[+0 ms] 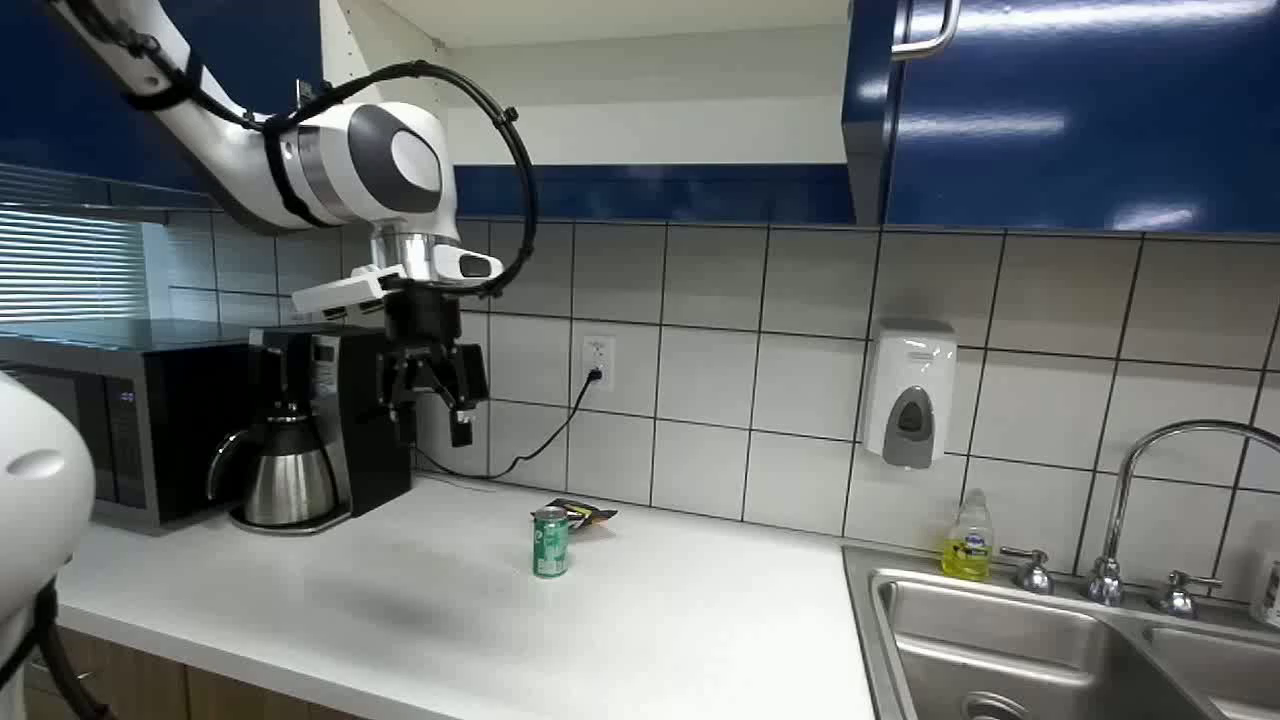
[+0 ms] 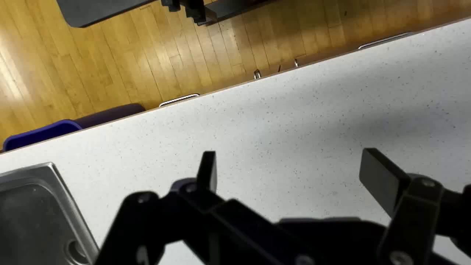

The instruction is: Put the green can in the open upper cabinet.

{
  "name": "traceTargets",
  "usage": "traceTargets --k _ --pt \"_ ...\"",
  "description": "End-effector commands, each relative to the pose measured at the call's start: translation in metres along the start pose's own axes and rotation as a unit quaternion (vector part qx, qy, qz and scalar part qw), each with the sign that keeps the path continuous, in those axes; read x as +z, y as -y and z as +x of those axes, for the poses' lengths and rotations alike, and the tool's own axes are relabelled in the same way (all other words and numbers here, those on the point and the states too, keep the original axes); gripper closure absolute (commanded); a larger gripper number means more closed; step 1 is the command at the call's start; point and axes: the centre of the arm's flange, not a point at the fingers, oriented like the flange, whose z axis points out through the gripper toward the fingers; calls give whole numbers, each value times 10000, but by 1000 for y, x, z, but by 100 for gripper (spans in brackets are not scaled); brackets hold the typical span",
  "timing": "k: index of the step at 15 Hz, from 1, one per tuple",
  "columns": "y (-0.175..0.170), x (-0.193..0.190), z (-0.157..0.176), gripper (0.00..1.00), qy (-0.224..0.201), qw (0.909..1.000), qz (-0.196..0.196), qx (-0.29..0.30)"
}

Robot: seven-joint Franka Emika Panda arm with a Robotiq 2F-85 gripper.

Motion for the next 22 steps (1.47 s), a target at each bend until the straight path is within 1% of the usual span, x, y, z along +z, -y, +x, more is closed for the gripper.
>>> traceTargets --k 1,7,11,17,22 --pt "0 0 0 0 2 10000 0 0" --pt "0 0 0 0 3 10000 0 -1" --pt "3 12 15 0 -5 10000 -13 -28" --pt "13 70 55 0 -65 9999 8 -125" --pt "20 122 85 0 -266 9994 92 -206"
